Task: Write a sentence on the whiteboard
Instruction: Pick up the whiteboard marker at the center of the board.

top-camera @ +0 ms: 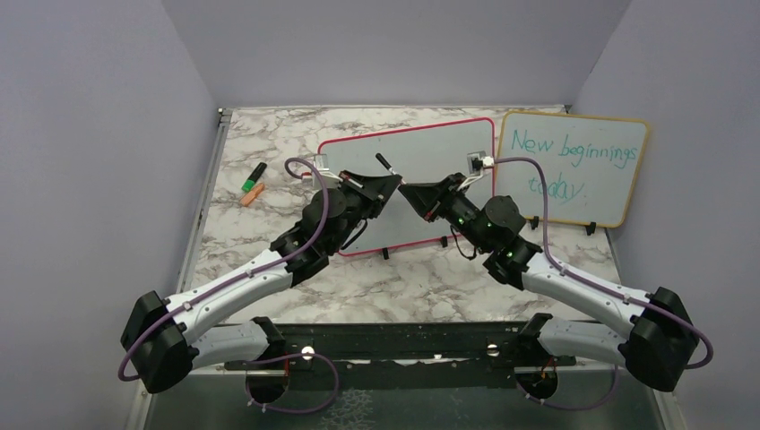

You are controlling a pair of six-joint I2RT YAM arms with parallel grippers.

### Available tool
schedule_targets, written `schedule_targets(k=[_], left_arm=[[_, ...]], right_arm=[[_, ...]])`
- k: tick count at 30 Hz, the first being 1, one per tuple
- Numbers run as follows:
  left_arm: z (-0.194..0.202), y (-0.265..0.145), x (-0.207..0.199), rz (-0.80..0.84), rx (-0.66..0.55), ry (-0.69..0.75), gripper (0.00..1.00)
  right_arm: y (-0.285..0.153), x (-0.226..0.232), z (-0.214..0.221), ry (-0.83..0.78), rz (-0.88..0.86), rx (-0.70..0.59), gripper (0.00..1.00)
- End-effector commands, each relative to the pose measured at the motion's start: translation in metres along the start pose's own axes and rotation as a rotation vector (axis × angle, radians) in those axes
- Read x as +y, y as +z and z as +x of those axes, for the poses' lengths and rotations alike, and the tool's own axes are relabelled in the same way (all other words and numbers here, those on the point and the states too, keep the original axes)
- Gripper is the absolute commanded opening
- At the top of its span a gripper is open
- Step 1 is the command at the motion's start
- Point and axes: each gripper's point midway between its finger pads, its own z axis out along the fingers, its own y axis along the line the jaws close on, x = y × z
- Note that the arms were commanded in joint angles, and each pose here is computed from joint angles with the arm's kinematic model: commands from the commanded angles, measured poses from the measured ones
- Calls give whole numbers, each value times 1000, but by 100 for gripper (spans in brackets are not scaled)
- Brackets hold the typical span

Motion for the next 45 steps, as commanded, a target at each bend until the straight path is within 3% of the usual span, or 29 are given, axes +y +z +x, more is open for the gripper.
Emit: schedule_targets(k=[1, 5, 12, 20, 25, 30, 38, 45], left_arm=[[-7, -6, 0, 18, -39, -13, 8], [-15, -14, 5, 17, -67, 72, 37], [-40, -35, 5, -27, -109, 501, 65], [-63, -61, 4, -26, -81, 1085, 87], [-55, -72, 10, 49, 59, 1451, 89], [-37, -80, 24, 146, 255, 1703, 90], [-1, -90, 36, 419, 434, 1909, 89], [30, -95, 43, 606, 577, 1928, 79]], right_arm=[[-4, -1, -12, -46, 25, -35, 1], [-5, -4, -7, -86, 56, 26, 1], [-7, -12, 9, -185, 98, 179, 1], [-14, -1, 15, -231, 77, 323, 1], [-23, 5, 21, -256, 64, 438, 1], [-38, 10, 27, -317, 19, 529, 1], [-62, 9, 34, -422, -27, 653, 1], [-69, 23, 43, -436, -143, 703, 1]])
